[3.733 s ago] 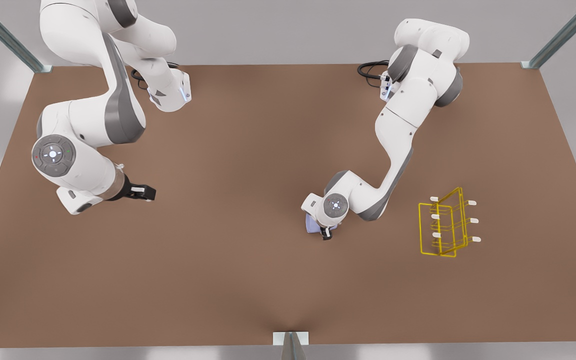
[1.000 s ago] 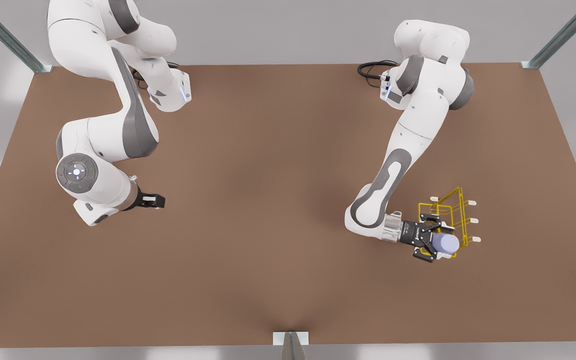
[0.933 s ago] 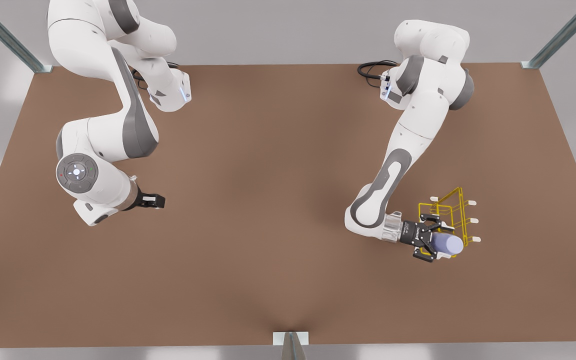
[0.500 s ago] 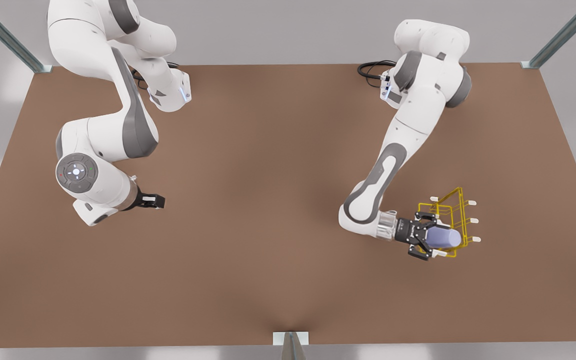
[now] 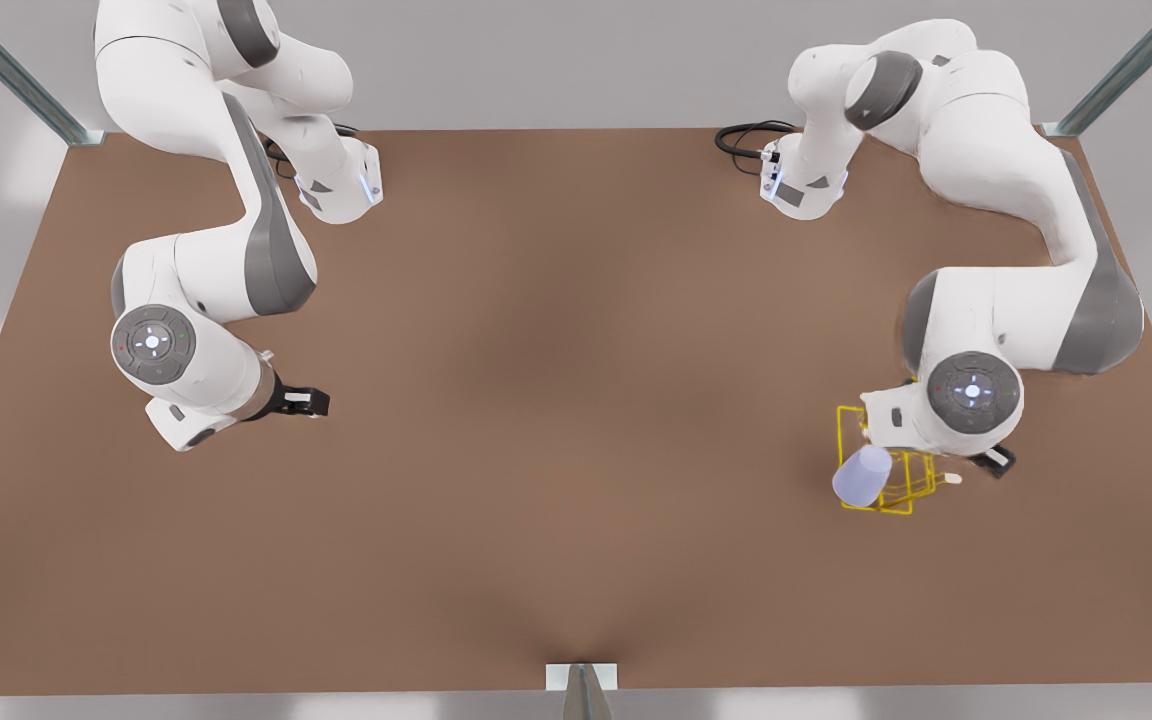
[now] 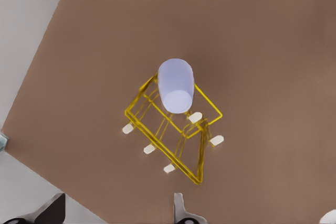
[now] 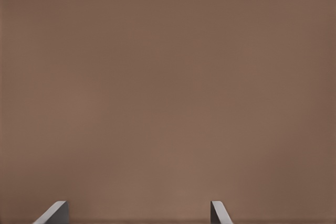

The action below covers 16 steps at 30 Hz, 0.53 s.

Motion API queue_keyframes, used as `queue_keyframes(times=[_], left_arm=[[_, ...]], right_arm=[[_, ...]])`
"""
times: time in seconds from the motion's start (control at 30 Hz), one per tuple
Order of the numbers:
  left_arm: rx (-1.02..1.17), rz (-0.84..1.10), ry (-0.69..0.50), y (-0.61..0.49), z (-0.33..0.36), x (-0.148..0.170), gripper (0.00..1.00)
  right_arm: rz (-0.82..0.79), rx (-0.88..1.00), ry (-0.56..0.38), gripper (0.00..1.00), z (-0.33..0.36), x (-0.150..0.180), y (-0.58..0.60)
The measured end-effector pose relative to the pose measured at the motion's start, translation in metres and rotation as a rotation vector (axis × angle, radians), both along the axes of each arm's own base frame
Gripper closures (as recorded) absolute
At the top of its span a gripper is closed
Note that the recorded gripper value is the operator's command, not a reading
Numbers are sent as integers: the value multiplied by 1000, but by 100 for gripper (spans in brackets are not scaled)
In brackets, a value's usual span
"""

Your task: Place the cup on the cup holder

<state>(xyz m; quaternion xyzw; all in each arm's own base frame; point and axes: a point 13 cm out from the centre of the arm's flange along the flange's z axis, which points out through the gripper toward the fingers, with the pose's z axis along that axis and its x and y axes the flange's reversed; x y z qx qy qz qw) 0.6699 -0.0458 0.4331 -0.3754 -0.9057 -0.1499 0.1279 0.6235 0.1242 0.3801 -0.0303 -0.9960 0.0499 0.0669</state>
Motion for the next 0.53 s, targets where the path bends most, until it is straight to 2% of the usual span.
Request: queue_keyframes(times=[0.07, 0.1, 0.17, 0.23, 0.53], left_arm=[[-98, 134, -56, 16, 60, -44, 0], [-134, 174, -56, 18, 73, -73, 0], [-205, 218, -52, 6, 74, -105, 0], [-257, 250, -62, -7, 72, -112, 0], [-326, 367, -125, -23, 77, -106, 0]], right_arm=[[0, 0, 0, 0, 0, 0, 0], [0, 0, 0, 0, 0, 0, 0], [0, -1, 0, 0, 0, 0, 0], [3, -1, 0, 0, 0, 0, 2], [14, -7, -4, 0, 1, -1, 6]])
